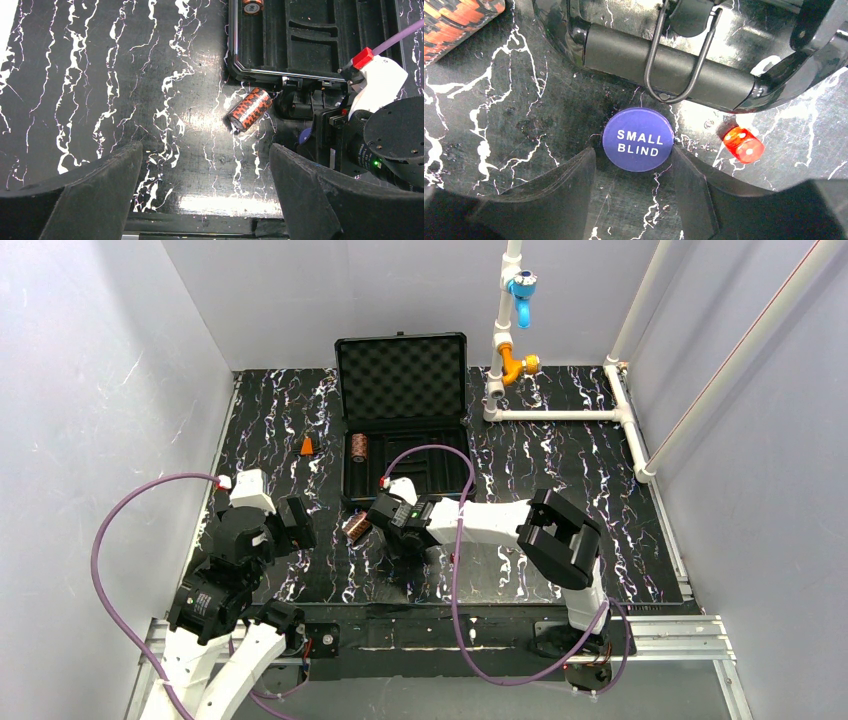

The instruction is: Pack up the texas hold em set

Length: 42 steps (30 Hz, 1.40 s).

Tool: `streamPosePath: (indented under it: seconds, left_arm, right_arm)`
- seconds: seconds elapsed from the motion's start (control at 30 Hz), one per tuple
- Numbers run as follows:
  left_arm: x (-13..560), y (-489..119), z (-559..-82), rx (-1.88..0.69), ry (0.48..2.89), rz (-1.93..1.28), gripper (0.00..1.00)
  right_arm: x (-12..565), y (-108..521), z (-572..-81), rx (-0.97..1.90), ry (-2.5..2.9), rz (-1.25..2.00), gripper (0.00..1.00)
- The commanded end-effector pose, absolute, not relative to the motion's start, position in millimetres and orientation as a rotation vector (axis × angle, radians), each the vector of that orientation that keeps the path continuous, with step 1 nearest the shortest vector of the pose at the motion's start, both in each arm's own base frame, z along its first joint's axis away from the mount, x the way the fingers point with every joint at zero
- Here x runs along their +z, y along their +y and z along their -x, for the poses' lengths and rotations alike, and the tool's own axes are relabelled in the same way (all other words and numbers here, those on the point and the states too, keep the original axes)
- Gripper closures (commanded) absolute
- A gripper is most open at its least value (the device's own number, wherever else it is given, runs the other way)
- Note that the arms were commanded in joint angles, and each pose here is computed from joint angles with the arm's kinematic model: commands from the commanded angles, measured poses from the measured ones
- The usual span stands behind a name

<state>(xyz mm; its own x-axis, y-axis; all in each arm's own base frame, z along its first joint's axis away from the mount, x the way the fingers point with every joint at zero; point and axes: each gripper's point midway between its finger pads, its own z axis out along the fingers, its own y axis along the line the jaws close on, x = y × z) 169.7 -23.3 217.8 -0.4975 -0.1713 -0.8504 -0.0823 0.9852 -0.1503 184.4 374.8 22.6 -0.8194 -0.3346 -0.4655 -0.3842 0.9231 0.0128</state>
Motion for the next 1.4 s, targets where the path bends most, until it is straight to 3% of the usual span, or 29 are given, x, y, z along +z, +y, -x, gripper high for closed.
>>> streamPosePath:
  seconds: [0.0, 0.17, 0.53, 0.83, 1.37]
  left_arm:
    - [213.8, -17.2, -166.7, -0.077, 2.102, 0.198, 0.02]
    - [213.8, -17.0, -166.6, -0.076, 2.101, 0.198, 0.02]
    - [213.9, -16.7, -166.9, -0.074, 2.102, 0.201, 0.02]
    - [213.6, -16.6, -166.7, -0.073, 2.102, 0.201, 0.02]
    - [212.6, -16.3, -167.2, -0.067, 2.108, 0.202, 0.02]
  right_arm:
    - [-33.0, 341.0, -153.9, -0.027, 2.764, 0.59, 0.36]
    - [-35.0, 336.8, -153.8, -0.05, 2.756, 0.602, 0.44]
    - [-6.2, 350.6, -166.2, -0.027, 2.669, 0.649, 0.5]
    - [7.5, 361.7, -172.2, 0.033, 2.632, 0.625, 0.23]
    - [-10.2, 369.4, -183.9, 0.07, 2.655, 0.602, 0.26]
